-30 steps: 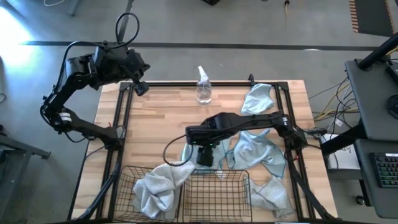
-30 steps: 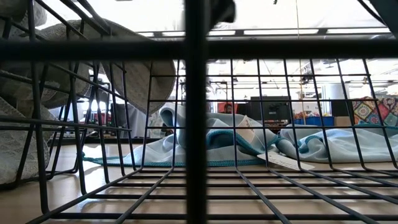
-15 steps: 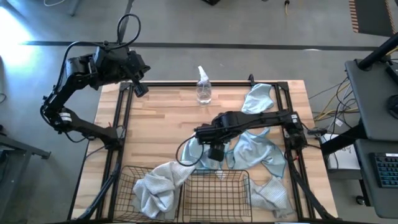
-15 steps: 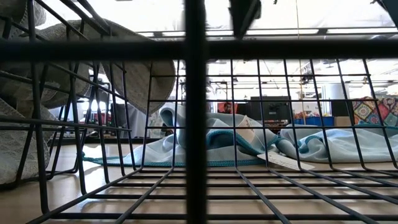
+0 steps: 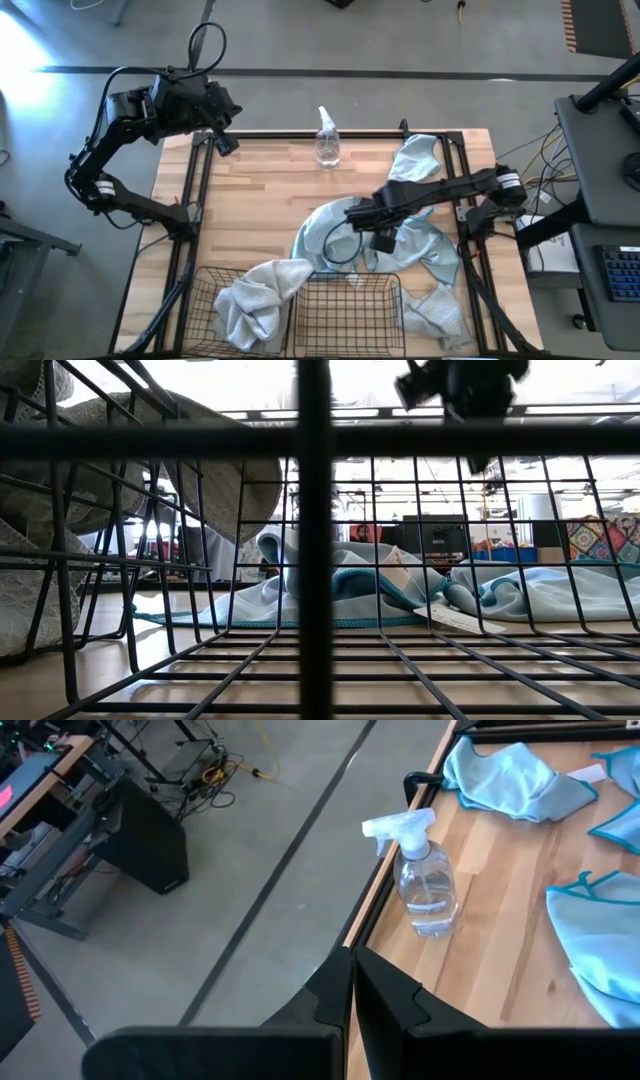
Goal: Sort microfiber towel by color & place in baskets
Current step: Put the bottom right blue microfiber towel into the right black wire basket
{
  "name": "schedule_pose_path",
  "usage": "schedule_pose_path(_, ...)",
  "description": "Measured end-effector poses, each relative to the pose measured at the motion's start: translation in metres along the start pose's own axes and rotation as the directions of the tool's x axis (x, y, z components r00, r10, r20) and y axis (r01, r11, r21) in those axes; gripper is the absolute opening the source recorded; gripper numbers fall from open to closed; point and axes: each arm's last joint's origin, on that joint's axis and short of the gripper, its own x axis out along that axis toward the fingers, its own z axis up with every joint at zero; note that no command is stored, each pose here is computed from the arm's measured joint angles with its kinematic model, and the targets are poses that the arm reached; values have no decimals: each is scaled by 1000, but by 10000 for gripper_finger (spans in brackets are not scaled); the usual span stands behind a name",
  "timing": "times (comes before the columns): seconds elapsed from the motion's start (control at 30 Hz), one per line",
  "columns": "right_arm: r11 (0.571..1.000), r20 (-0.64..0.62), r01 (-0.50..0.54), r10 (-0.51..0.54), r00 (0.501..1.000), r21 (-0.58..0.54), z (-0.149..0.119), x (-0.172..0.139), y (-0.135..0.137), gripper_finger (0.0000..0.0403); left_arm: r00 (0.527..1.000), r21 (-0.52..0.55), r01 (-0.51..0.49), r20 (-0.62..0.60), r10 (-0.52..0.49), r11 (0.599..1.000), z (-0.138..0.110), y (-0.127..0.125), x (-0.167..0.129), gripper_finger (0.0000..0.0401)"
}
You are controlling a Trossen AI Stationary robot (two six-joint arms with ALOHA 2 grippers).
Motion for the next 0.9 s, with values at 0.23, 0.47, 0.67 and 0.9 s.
schedule_pose_path(0.23, 999, -23, 9, -9, 1000, 34, -26, 38, -15, 171, 1000, -18, -4, 19, 5, 1000, 2, 0, 0, 0)
schedule_pose_path(0.47, 991, 36, -81, 78, 996, 108, -44, 69, -30, 171, 999, -28, -10, 45, 11, 1000, 5, 1, 0, 0)
schedule_pose_path(0.67, 977, 8, -102, 103, 995, 185, -59, 92, -40, 171, 999, -27, -11, 49, 12, 1000, 5, 1, 1, 0)
schedule_pose_path(0.9, 977, -38, -81, 90, 995, 198, -69, 109, -42, 181, 999, -27, -11, 49, 12, 1000, 5, 1, 1, 0)
